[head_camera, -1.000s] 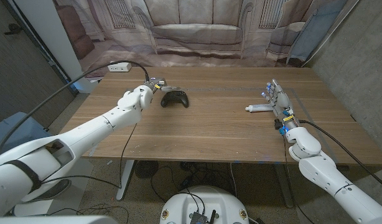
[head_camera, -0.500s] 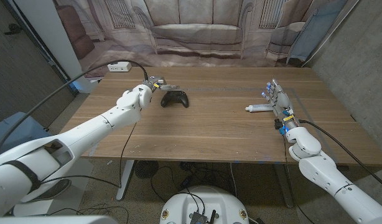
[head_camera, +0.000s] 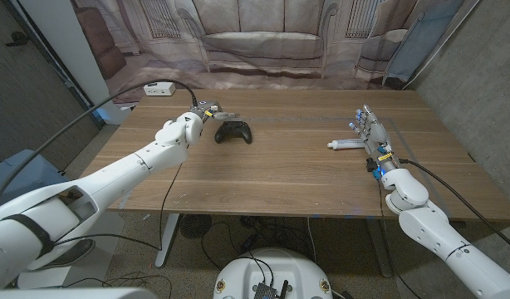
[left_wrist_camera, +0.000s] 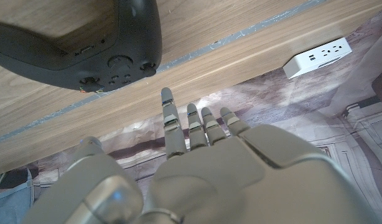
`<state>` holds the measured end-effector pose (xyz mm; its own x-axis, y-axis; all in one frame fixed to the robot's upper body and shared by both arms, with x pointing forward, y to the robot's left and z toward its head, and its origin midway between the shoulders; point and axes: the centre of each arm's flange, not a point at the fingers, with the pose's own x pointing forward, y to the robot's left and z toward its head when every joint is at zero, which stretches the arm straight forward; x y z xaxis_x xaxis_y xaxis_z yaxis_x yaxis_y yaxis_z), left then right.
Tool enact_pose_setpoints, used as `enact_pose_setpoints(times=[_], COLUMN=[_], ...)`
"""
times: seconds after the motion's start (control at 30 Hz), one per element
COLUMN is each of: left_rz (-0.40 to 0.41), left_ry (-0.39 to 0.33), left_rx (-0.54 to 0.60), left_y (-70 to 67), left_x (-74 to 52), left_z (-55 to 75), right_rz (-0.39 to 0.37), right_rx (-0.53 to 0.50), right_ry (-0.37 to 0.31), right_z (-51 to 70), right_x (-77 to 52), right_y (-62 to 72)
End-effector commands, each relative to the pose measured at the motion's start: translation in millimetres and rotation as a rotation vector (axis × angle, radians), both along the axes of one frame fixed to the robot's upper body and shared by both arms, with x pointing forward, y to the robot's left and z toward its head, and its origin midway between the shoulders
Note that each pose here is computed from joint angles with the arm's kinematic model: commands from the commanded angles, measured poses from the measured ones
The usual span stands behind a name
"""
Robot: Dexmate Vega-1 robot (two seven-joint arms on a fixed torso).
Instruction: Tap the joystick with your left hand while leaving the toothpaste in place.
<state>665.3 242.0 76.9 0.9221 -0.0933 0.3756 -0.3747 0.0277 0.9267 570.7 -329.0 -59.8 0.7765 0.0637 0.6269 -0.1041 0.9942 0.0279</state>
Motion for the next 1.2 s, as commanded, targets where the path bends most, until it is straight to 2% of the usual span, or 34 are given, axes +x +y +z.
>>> enact_pose_setpoints(times=[0.03,0.67,1.2], left_rz=[-0.003,-0.019,-0.077], left_ry=[0.001,-0.014,-0.031], left_rx=[-0.008,-0.034,-0.127], left_y=[0.7,2.9,13.4], left_x=[0.5,0.3,-11.9], left_z=[-0.2,0.0,-1.4], right_rz=[0.003,-0.001,-0.001], right_rx=[0.003,0.011,0.004], right_ry=[-0.001,0.0,-0.012], right_z=[-0.1,-0.4,2.6], right_x=[1.9,3.3,1.9], right_y=[0.1,0.2,2.7])
